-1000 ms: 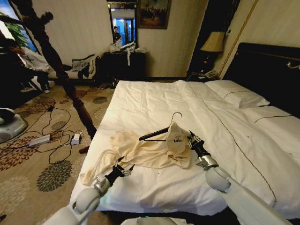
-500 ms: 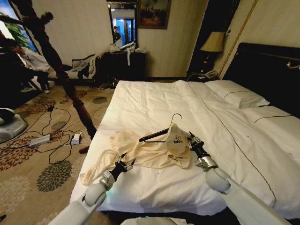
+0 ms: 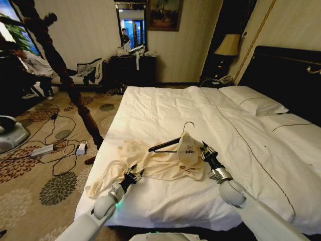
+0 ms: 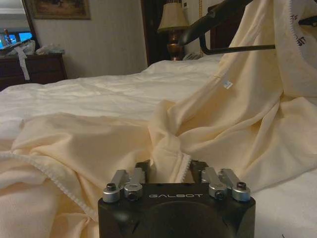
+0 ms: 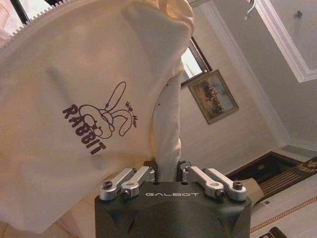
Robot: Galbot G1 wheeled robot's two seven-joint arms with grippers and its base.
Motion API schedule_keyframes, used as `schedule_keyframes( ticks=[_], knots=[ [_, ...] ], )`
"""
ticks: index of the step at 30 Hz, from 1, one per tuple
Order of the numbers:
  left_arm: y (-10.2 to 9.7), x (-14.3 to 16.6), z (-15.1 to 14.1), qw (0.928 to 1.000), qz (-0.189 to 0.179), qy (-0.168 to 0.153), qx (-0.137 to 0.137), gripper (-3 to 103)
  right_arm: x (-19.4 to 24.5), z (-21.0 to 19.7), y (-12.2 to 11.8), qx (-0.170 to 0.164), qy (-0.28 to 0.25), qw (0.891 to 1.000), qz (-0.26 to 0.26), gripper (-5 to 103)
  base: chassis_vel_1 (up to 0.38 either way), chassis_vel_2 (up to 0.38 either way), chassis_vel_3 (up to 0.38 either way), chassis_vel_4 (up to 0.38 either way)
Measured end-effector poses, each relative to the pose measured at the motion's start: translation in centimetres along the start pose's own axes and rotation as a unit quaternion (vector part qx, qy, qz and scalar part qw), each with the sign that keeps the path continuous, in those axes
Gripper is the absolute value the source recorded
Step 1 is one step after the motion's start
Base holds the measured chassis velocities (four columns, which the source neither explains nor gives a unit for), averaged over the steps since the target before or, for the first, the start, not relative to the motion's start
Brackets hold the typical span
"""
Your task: Pick up the clothes from the bed and hang them on the clothes hanger.
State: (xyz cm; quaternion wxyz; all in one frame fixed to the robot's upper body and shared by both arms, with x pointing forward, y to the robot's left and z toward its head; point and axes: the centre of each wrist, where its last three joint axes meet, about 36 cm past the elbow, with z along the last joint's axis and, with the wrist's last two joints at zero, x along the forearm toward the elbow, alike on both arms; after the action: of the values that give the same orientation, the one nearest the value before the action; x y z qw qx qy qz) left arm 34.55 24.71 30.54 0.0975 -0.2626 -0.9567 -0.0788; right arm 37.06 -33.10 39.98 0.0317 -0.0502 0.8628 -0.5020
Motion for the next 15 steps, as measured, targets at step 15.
schedule_keyframes(
  ticks=[15],
  knots=[
    [-0.38, 0.72, -0.11, 1.0000, -0.001, 0.001, 0.009, 6, 0.04, -0.03, 0.03, 0.002, -0.001, 1.000, 0.000, 18, 0.000, 0.000, 0.000, 0.000]
  ],
)
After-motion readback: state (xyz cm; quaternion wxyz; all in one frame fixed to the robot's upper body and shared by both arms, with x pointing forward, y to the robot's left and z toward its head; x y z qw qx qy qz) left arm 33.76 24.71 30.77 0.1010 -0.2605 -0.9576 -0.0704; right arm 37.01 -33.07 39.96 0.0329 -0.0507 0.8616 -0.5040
